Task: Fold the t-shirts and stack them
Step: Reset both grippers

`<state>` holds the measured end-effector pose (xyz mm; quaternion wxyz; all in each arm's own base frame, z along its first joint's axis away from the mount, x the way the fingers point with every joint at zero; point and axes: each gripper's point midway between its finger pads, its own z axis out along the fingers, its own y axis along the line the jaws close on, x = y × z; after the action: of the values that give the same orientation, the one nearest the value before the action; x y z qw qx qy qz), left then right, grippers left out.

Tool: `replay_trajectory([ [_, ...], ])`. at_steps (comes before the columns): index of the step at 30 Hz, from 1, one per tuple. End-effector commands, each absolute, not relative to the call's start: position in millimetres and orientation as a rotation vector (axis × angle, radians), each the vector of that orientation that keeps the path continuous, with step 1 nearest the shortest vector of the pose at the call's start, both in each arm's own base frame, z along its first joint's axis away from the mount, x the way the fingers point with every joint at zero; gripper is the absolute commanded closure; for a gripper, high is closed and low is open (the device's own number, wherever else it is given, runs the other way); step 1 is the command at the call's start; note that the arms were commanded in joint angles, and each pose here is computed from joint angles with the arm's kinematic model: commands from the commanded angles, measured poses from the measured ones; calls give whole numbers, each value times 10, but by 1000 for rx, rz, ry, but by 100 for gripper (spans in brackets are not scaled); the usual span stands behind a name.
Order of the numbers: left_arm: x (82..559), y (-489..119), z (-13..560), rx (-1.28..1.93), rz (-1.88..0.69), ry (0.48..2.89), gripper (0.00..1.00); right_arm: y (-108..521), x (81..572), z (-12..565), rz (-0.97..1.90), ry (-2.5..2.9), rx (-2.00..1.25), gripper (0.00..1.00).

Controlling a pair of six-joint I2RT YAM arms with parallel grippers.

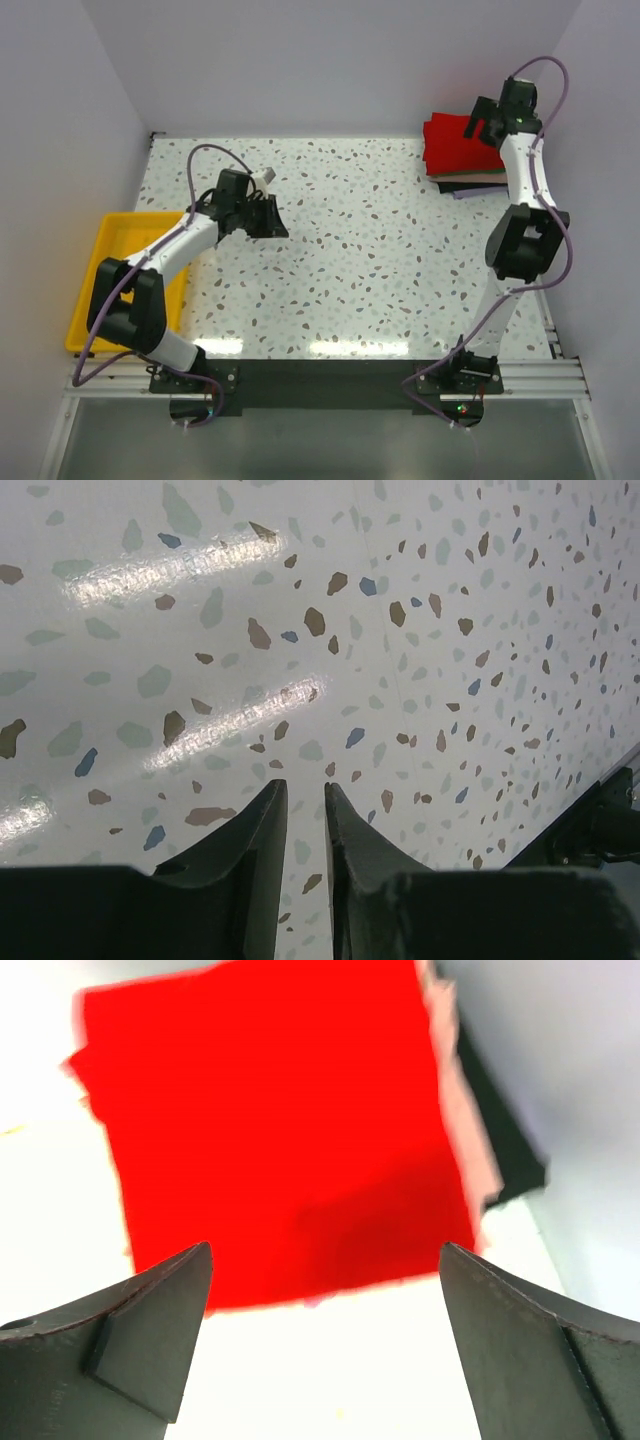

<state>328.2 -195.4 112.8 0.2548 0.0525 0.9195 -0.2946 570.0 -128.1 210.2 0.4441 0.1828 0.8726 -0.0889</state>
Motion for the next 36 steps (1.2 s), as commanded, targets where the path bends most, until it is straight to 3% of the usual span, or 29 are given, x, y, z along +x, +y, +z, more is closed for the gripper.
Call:
replay_trajectory([
  [1, 3366, -1956, 1405, 174, -815, 2385, 73, -779, 5523, 2748, -16, 2021, 470, 1],
  [13, 3232, -1755, 1581, 139, -709, 2328, 71, 1384, 4204, 2350, 322, 2109, 148, 1],
  [19, 3075, -1646, 1507, 111, -670, 2324, 70, 2026, 3405, 2049, 535, 2176, -26, 1],
  [26, 2946, -1553, 1559, 100, -645, 2264, 70, 1880, 2898, 2002, 589, 2189, -67, 1],
  [36, 2902, -1583, 1633, 117, -682, 2217, 70, 1845, 2756, 1932, 585, 2244, -104, 1],
])
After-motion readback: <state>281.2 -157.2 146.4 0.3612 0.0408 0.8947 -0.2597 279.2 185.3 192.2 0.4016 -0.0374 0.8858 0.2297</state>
